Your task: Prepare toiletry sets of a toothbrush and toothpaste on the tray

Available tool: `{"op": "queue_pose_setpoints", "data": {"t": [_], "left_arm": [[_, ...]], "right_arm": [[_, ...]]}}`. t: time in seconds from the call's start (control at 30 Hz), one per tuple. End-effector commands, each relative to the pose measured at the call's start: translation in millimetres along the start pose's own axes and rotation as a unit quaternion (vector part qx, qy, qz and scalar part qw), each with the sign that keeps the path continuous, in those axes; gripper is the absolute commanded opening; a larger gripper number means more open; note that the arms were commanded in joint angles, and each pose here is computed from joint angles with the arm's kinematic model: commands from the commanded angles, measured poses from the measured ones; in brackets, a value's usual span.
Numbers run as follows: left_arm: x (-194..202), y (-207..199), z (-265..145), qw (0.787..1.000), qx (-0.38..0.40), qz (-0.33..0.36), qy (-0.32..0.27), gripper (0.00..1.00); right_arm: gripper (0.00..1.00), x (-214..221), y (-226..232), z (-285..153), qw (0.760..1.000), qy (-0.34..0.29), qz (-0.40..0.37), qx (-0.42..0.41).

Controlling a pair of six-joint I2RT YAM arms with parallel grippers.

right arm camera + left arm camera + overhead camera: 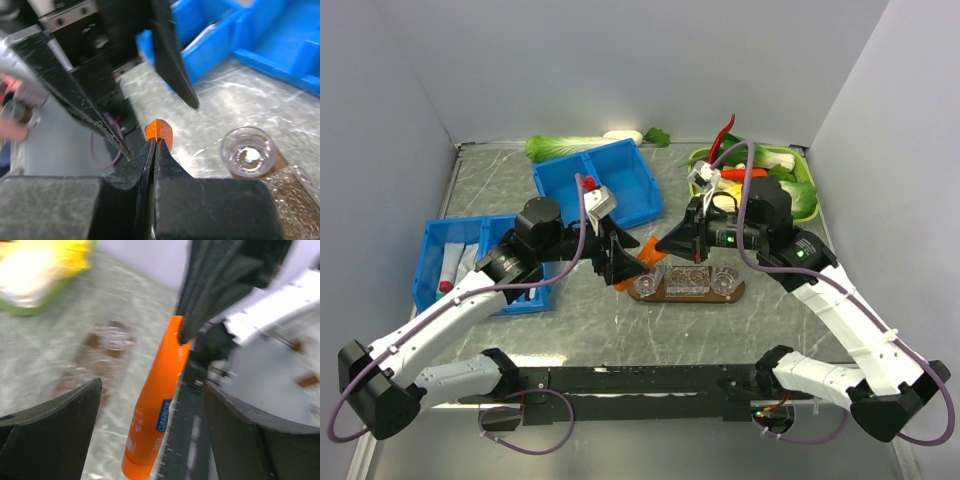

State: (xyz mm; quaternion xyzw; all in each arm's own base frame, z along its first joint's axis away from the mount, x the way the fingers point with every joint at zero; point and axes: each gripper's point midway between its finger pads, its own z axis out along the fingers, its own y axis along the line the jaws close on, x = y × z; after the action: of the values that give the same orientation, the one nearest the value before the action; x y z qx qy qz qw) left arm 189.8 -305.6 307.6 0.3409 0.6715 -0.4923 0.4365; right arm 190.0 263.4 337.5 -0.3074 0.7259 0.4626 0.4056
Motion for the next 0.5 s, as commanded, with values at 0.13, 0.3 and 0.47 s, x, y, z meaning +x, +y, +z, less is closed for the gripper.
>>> {"op": "queue_pose_setpoints", "data": {"t": [0.13,0.3,0.47], "left_arm": [[2,-49,2,0.986,0.16,-0.014,0.039,0.8],[8,-50,6,0.983,0.172,-0.029,0.051,0.59],[12,-50,7,0.983,0.172,-0.037,0.057,0.32]], "right_arm": [[0.0,-17,41,-22,0.995,-0.02,-0.066,-0.075],[0.0,-19,43,-22,0.994,-0.023,-0.072,-0.081],[0.0,-16,40,-21,0.994,-0.018,-0.073,-0.077]]}}
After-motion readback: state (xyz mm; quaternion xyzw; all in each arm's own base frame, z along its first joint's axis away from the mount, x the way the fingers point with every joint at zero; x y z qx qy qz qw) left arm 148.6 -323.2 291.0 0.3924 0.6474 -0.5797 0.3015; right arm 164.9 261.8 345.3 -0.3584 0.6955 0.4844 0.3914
